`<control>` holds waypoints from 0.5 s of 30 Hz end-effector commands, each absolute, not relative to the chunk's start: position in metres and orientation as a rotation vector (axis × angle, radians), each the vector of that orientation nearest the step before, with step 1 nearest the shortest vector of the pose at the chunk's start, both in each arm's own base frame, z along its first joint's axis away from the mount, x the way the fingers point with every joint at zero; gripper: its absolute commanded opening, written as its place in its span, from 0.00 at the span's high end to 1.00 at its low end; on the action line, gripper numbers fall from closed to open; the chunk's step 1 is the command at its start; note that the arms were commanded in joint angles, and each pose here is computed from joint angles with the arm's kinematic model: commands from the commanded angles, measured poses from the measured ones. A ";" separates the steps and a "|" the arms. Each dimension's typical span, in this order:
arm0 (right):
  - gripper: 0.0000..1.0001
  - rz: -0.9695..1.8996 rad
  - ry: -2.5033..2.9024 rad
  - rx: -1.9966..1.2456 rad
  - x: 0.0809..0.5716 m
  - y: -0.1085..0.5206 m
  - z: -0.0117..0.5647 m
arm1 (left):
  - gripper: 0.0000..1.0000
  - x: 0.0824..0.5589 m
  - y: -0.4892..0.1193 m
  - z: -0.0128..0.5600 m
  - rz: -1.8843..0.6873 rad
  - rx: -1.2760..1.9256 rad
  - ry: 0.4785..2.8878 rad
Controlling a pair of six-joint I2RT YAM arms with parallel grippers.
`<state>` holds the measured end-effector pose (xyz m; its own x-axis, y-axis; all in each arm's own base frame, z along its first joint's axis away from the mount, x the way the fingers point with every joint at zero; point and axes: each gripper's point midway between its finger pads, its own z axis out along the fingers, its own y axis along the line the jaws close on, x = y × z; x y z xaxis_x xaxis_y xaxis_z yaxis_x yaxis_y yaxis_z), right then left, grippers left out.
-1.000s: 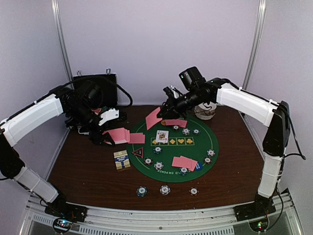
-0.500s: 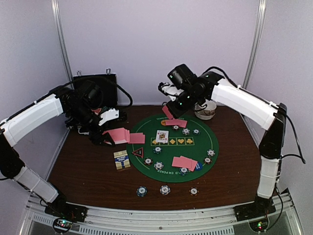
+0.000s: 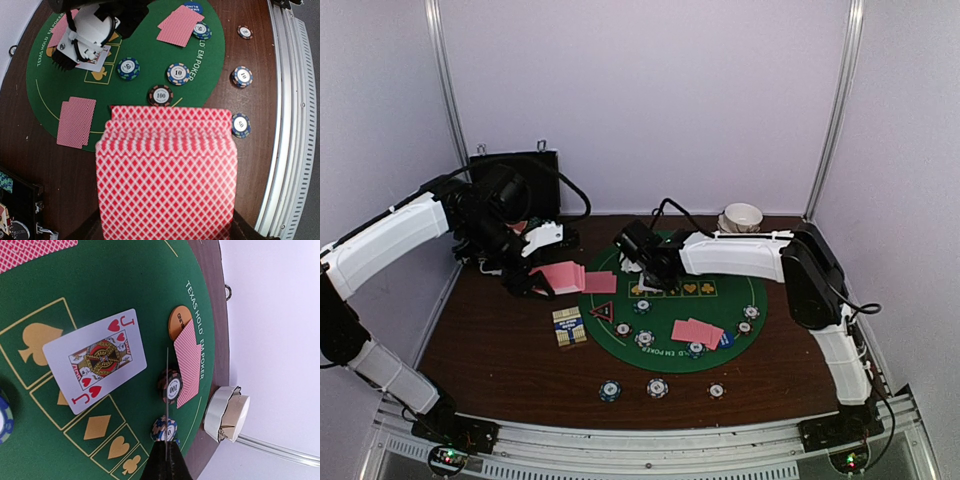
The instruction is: Distribute texas hold em gaming equipment
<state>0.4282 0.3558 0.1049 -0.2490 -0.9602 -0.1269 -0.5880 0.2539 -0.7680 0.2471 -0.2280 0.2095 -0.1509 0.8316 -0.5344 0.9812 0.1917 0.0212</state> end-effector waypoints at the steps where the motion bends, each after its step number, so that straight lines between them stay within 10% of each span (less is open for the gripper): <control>1: 1.00 -0.908 1.838 -1.399 0.437 0.360 0.104 | 1.00 0.246 -0.228 0.221 -0.476 1.661 2.010; 7: 0.97 -0.866 1.871 -1.456 0.422 0.362 0.078 | 1.00 0.246 -0.229 0.221 -0.482 1.660 2.009; 15: 0.47 -0.840 1.876 -1.465 0.413 0.361 0.084 | 1.00 0.247 -0.231 0.222 -0.489 1.660 2.006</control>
<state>0.4162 0.3609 0.0756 -0.1988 -0.9781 -0.0610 -0.6007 0.1707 -0.7810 0.2464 -0.2279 0.2110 -0.1506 0.8294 -0.5379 0.9810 0.1928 0.0226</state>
